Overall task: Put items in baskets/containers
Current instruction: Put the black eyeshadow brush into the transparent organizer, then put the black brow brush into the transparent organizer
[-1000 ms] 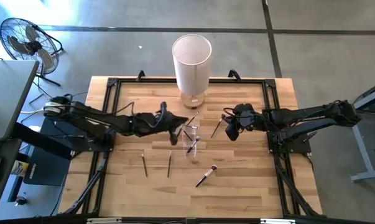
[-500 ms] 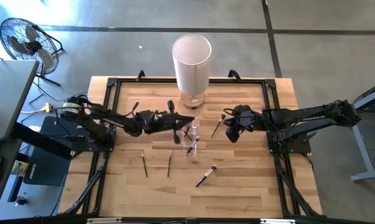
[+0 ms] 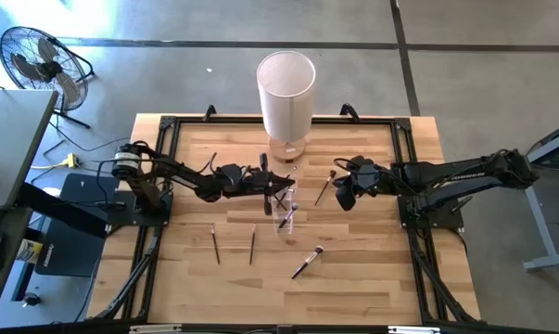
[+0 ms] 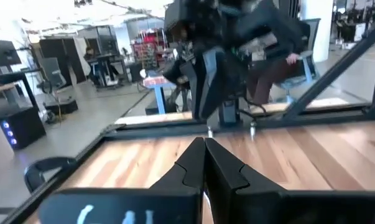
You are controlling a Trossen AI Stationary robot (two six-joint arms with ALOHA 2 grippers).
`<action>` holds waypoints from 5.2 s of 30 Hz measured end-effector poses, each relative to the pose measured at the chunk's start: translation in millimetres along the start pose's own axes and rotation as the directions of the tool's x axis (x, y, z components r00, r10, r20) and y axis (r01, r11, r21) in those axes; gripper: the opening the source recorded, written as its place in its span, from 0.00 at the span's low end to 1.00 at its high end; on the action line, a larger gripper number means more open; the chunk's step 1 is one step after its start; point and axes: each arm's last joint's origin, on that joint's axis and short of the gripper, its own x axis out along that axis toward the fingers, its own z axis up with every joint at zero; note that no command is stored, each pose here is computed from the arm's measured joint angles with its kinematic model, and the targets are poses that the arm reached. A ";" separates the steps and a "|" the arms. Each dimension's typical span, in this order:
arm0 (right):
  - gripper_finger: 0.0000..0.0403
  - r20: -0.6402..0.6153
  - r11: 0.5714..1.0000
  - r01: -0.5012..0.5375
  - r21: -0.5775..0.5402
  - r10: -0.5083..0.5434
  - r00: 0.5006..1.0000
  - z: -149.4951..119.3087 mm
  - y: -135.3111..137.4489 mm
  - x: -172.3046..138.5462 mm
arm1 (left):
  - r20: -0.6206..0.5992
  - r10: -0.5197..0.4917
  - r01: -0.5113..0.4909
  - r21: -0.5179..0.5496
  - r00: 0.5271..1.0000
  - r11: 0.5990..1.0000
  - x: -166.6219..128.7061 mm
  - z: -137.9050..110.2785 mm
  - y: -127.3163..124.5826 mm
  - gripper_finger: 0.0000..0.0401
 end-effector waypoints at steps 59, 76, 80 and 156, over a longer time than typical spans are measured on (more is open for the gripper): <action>0.04 0.040 0.999 0.036 0.010 -0.037 0.999 1.4 -0.9 0.0 | -0.483 0.078 -0.209 -0.223 0.872 0.952 -1.3 118.5 21.4 0.32; 0.04 0.009 0.994 0.002 -0.106 -0.001 1.000 0.6 0.3 0.1 | -0.826 0.036 -0.539 -0.332 0.562 0.774 -58.8 108.1 -58.6 0.02; 0.04 0.010 0.995 -0.001 -0.104 0.002 1.000 0.8 0.4 0.0 | -0.853 0.013 -0.538 -0.318 0.522 0.781 -87.4 92.4 -83.9 0.01; 0.03 -0.360 0.886 0.464 0.008 -0.431 0.827 8.8 11.3 75.9 | -0.655 -0.080 -0.307 -0.455 0.752 0.836 -212.6 65.4 -15.8 0.00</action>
